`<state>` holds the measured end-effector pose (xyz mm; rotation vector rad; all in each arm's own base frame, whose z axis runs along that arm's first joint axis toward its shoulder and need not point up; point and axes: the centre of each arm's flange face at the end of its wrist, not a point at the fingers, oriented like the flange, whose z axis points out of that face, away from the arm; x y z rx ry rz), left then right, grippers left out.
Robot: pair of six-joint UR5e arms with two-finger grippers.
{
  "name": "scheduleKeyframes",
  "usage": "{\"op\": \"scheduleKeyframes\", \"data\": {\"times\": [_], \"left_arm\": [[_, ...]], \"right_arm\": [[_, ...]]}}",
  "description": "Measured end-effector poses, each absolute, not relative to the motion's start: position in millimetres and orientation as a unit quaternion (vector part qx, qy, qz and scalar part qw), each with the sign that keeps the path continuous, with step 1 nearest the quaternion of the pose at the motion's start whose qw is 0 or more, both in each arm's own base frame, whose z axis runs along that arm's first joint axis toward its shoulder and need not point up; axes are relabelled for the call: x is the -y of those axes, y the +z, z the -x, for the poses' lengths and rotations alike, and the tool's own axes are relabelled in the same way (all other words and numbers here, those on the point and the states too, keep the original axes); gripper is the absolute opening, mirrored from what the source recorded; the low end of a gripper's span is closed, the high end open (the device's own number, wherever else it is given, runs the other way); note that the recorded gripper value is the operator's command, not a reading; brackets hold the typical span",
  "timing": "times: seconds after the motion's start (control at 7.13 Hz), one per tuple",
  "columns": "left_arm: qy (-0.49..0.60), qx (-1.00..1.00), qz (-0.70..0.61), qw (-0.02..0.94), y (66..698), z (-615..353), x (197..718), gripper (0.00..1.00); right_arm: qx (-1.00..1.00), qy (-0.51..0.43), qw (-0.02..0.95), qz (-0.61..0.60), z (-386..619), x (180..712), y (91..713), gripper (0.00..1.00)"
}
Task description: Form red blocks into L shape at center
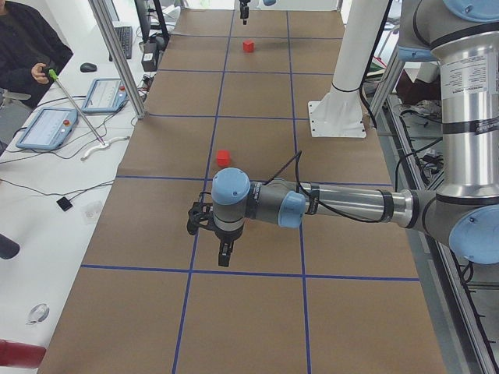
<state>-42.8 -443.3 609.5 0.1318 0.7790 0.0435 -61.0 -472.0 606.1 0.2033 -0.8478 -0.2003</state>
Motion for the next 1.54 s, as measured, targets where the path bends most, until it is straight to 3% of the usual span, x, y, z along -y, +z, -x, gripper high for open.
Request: {"op": "scheduleKeyframes", "data": {"times": [0.7,1.4,1.54], "left_arm": [[0.021,-0.382,-0.062,0.922,610,42,442,1.0],[0.021,-0.382,-0.062,0.922,610,42,442,1.0],[0.021,-0.382,-0.062,0.922,610,42,442,1.0]], "right_arm": [[0.363,-0.254,0.884,-0.153,112,437,634,0.99],[0.366,-0.267,0.882,-0.129,148,452,654,0.98],[0.367,-0.272,0.88,-0.129,155,457,652,0.89]]}}
